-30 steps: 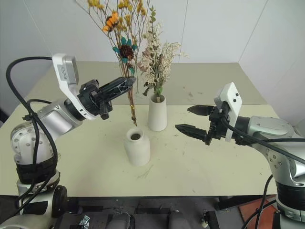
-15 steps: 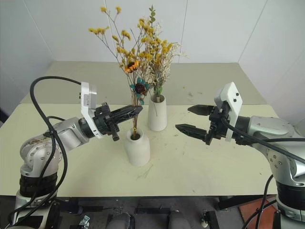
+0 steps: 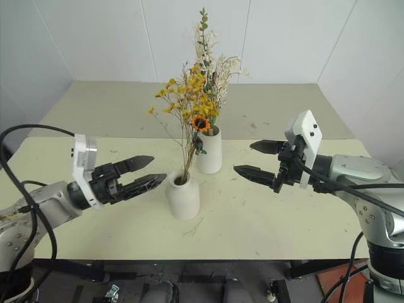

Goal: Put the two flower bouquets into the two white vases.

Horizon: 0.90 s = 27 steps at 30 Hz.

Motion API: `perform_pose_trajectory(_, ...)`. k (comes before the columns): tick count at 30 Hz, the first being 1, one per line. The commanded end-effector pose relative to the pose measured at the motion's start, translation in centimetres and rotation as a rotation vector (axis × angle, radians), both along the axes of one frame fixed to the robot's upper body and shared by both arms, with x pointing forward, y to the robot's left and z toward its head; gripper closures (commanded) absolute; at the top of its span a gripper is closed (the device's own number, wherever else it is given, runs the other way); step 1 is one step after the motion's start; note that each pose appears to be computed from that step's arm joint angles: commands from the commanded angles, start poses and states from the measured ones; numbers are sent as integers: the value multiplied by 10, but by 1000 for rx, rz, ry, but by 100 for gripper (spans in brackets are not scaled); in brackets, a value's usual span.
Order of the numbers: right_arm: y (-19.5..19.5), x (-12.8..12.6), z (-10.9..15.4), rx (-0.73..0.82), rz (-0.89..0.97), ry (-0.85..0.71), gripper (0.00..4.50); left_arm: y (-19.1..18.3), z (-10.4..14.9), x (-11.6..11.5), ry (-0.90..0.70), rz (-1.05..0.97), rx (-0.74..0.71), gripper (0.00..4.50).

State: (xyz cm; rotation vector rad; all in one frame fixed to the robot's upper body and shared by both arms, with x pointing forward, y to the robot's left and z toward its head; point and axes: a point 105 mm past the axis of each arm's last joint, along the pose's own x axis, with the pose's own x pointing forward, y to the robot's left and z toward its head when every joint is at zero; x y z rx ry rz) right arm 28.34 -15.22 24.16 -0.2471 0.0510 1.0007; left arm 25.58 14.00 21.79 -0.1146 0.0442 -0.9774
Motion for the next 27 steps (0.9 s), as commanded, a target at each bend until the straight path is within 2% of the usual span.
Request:
perform_pose_trajectory(1, 0, -2, 8, -4, 14, -40, 0, 12, 13, -14, -55, -1, 37, 23)
perform_pose_trajectory(10, -3, 2, 4, -17, 21, -26, 0, 51, 25, -23, -134, 36, 179, 23)
perform_pose_trajectory(15, -7, 1, 1, -36, 17, -13, 0, 63, 22, -32, -99, -10, 257, 23)
perform_pose_trajectory(27, -9, -3, 0, -45, 11, -7, 0, 61, 22, -30, -106, -31, 248, 23)
